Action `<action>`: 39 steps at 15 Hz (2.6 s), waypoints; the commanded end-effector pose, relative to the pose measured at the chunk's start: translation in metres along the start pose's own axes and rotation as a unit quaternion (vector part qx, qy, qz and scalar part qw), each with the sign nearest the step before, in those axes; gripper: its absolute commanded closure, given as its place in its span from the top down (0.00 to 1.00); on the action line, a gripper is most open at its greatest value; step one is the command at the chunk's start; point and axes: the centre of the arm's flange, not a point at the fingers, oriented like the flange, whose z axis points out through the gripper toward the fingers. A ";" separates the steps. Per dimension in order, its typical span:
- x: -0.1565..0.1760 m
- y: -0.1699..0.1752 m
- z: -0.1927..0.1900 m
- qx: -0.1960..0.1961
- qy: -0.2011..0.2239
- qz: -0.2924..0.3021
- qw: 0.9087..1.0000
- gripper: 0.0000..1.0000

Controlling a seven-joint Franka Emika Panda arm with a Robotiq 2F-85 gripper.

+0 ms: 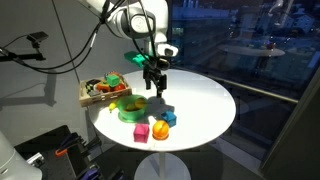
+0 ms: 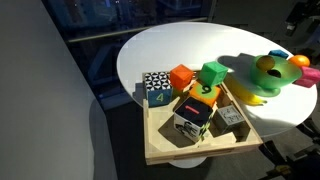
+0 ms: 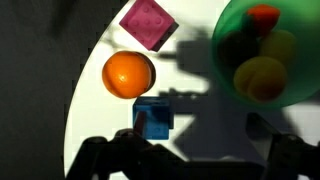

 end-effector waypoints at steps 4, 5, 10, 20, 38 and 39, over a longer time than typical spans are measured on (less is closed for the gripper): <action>0.008 0.026 0.028 -0.045 0.006 -0.017 0.999 1.00; 0.008 0.028 0.031 -0.050 0.005 -0.019 0.999 1.00; 0.009 0.024 0.037 -0.046 -0.006 -0.013 0.999 1.00; 0.007 0.031 0.050 -0.047 0.001 -0.005 0.999 1.00; -0.009 0.068 0.094 -0.028 0.005 0.019 0.999 1.00; -0.009 0.069 0.097 -0.028 0.007 0.020 0.999 1.00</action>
